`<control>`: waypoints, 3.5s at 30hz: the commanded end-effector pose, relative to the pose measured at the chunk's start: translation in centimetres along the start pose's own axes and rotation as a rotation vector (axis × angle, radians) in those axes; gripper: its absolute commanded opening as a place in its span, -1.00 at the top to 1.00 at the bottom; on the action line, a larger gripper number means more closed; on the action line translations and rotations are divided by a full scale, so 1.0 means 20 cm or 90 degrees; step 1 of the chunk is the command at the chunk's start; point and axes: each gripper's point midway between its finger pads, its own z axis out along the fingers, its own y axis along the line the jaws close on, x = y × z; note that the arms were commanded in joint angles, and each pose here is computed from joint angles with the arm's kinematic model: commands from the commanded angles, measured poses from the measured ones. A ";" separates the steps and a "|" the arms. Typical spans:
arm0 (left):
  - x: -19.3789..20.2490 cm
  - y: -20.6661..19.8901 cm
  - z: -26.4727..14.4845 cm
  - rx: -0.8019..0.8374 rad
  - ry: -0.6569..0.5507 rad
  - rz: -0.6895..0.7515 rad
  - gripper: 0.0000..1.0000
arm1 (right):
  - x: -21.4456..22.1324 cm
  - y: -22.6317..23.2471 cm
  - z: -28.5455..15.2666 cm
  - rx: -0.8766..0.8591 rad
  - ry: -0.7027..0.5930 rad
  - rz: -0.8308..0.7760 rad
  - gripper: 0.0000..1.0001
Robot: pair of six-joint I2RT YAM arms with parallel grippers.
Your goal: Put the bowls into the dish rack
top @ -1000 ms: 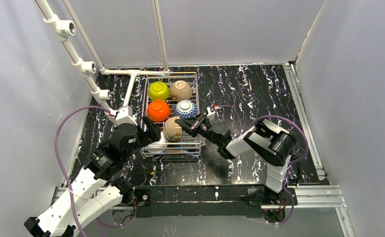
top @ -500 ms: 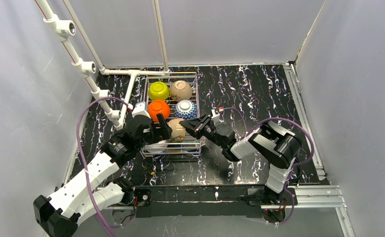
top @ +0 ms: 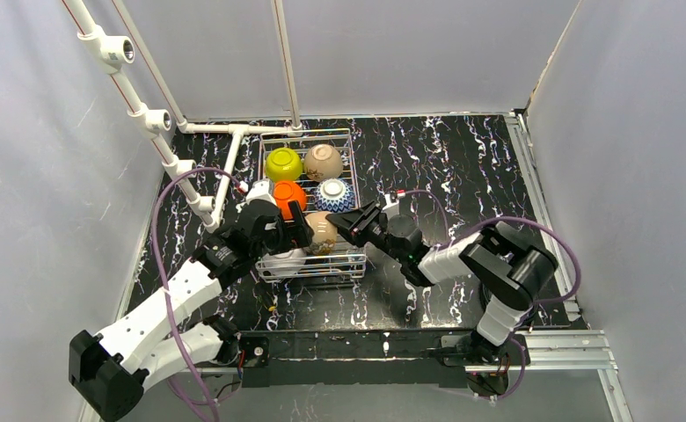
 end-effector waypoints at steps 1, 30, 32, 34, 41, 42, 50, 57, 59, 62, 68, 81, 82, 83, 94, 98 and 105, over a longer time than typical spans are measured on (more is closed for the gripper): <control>-0.04 -0.07 0.00 0.021 -0.002 0.011 -0.90 | -0.06 -0.24 -0.07 0.149 -0.017 -0.081 0.17; -0.02 -0.12 0.11 0.015 0.038 0.015 -0.91 | -0.22 -0.26 -0.21 0.356 -0.069 -0.208 -0.36; -0.03 -0.14 0.12 0.020 0.040 0.017 -0.87 | -0.22 -0.27 -0.21 0.367 -0.068 -0.213 -0.32; -0.02 -0.15 0.13 0.027 0.044 0.018 -0.78 | -0.23 -0.28 -0.22 0.385 -0.065 -0.225 -0.23; -0.01 -0.15 0.17 0.018 0.049 0.020 -0.73 | -0.26 -0.31 -0.28 0.465 -0.054 -0.320 -0.20; -0.01 -0.15 0.18 0.017 0.051 0.019 -0.73 | -0.26 -0.32 -0.29 0.473 -0.055 -0.323 -0.22; 0.02 -0.15 0.20 0.011 0.068 0.016 -0.73 | -0.23 -0.33 -0.28 0.457 -0.039 -0.328 -0.38; 0.01 -0.15 0.20 0.014 0.065 0.020 -0.73 | -0.22 -0.25 -0.27 0.413 -0.039 -0.351 -0.62; 0.00 -0.15 0.20 0.014 0.062 0.020 -0.73 | -0.24 -0.22 -0.27 0.418 -0.048 -0.365 -0.63; -0.01 -0.16 0.19 0.017 0.059 0.023 -0.73 | -0.26 -0.20 -0.28 0.432 -0.048 -0.387 -0.62; -0.09 -0.15 0.11 0.004 0.038 0.036 -0.75 | -0.26 0.02 -0.24 0.352 -0.036 -0.456 -0.64; -0.32 0.13 -0.46 -0.120 -0.055 0.102 -0.96 | -0.70 0.42 -0.83 0.499 -0.271 -0.660 -0.86; -0.34 0.15 -0.51 -0.122 -0.070 0.104 -0.96 | -0.73 0.47 -0.91 0.512 -0.299 -0.671 -0.95; -0.36 0.16 -0.57 -0.117 -0.087 0.105 -0.96 | -0.77 0.51 -0.99 0.525 -0.326 -0.682 -0.97; -0.49 0.35 -1.07 -0.076 -0.278 0.125 -0.96 | -0.96 1.02 -1.61 0.526 -0.536 -0.725 -0.97; -0.51 0.38 -1.17 -0.057 -0.317 0.123 -0.96 | -1.00 1.16 -1.80 0.509 -0.607 -0.713 -0.97; -0.49 0.45 -1.27 -0.063 -0.338 0.134 -0.96 | -1.01 1.25 -1.95 0.447 -0.652 -0.675 -0.97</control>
